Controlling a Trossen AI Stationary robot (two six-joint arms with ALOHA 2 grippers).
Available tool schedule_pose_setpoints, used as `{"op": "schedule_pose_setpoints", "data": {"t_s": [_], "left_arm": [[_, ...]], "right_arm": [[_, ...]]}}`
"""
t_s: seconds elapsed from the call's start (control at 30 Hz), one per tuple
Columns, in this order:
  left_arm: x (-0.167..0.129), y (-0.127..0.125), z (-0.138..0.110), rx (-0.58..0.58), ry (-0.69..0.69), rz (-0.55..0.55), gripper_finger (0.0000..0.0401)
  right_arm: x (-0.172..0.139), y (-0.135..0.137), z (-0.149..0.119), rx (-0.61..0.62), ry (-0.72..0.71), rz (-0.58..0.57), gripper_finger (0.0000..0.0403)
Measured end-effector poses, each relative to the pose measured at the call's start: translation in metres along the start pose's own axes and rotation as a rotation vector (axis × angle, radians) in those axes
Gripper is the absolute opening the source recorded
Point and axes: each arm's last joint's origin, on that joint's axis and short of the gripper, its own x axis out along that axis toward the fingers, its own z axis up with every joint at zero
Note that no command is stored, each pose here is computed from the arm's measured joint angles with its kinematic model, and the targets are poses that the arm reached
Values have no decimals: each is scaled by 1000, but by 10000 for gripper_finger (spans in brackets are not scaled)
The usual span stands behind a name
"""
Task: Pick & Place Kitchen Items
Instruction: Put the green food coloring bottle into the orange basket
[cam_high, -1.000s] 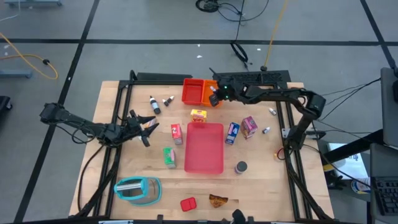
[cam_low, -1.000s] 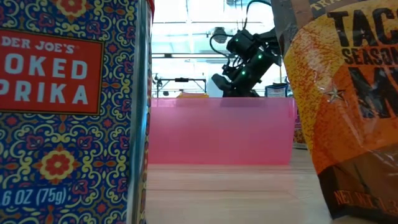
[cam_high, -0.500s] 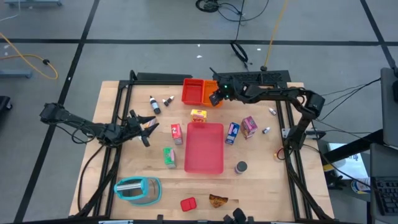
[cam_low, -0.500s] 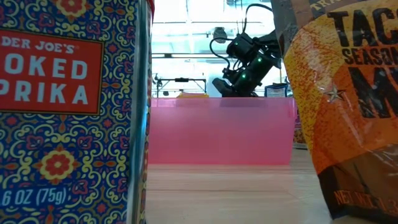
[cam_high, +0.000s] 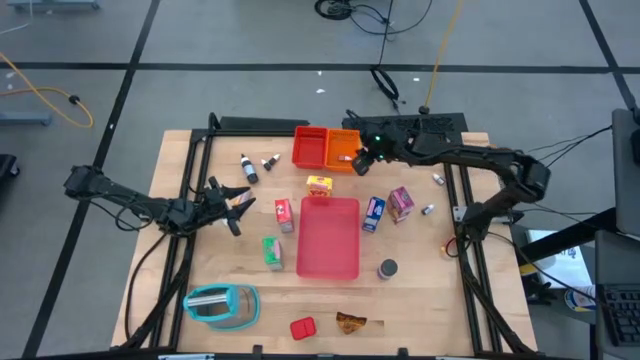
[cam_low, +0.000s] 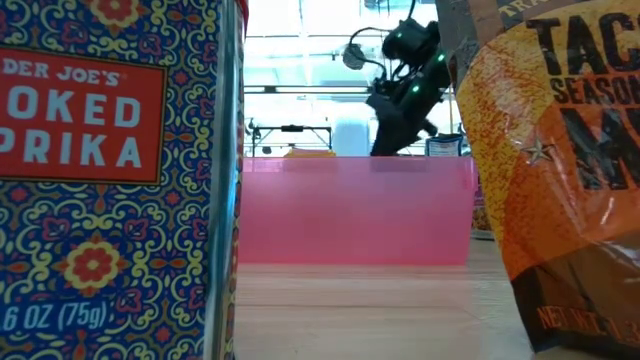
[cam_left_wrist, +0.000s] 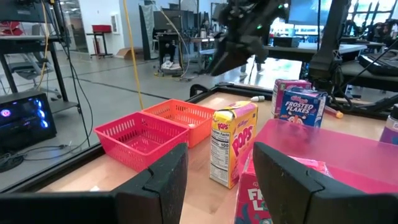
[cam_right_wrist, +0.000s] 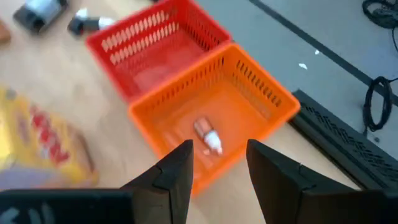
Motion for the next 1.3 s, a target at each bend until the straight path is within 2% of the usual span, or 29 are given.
{"op": "schedule_pose_setpoints", "data": {"t_s": [0.33, 0.7, 0.83, 0.93, 1.07, 1.3], "left_arm": [[0, 0, 0, -1, -1, 0, 184], [0, 0, 0, -2, -2, 0, 184], [0, 0, 0, -2, -2, 0, 184], [0, 0, 0, -3, -2, 0, 184], [0, 0, 0, -3, -3, 0, 184], [0, 0, 0, -3, -3, 1, 184]], "right_arm": [[-66, -13, -26, -17, 175, -24, 137], [-100, -26, -71, 9, 255, -53, 133], [-111, -31, -81, 19, 301, -147, 129], [-115, -35, -87, 32, 339, -227, 127], [-114, -38, -91, 77, 402, -264, 125], [-91, -52, -102, 106, 553, -339, 125]]}}
